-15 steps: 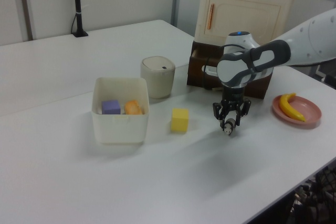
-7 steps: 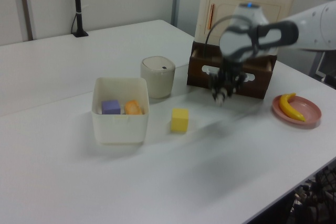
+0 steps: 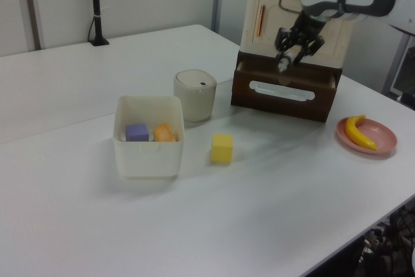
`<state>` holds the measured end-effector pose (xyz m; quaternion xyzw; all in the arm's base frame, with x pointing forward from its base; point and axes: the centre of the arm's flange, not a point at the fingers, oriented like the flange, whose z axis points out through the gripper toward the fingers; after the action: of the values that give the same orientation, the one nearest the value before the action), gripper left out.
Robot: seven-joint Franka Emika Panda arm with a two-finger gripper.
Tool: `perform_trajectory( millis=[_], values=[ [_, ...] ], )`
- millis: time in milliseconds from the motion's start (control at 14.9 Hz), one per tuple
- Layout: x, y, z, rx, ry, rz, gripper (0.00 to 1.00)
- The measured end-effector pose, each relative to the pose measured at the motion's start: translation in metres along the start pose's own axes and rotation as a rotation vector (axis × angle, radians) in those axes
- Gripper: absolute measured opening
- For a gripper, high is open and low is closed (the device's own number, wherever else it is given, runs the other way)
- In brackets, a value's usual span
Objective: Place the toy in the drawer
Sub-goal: 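Carry the panda toy over the open wooden drawer and lower it, then open the gripper to release the panda toy into the drawer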
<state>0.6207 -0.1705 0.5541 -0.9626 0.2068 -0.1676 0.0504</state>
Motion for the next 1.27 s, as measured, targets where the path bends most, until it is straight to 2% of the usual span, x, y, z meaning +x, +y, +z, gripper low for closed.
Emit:
perform_trajectory(
  millis=[201,402,469,536,603,670,736,803,1138,1205,1272],
  values=[
    [0.007,0.040,0.016,-0.022,-0.019,0.017,0.63],
    [0.010,0.073,0.053,-0.042,-0.063,0.043,0.62],
    [0.013,0.083,0.064,-0.048,-0.052,0.056,0.53],
    [0.018,0.093,0.073,-0.055,-0.015,0.068,0.35],
    [0.020,0.094,0.074,-0.056,-0.002,0.071,0.27],
    [0.020,0.095,0.074,-0.056,0.001,0.074,0.27],
    [0.020,0.095,0.074,-0.056,0.001,0.075,0.30],
    [0.020,0.096,0.074,-0.056,0.002,0.078,0.44],
    [0.026,0.080,0.054,-0.040,0.035,0.094,0.96],
    [0.026,0.067,0.047,-0.031,0.037,0.084,1.00],
    [0.024,0.050,0.040,-0.021,0.025,0.072,1.00]
  ],
)
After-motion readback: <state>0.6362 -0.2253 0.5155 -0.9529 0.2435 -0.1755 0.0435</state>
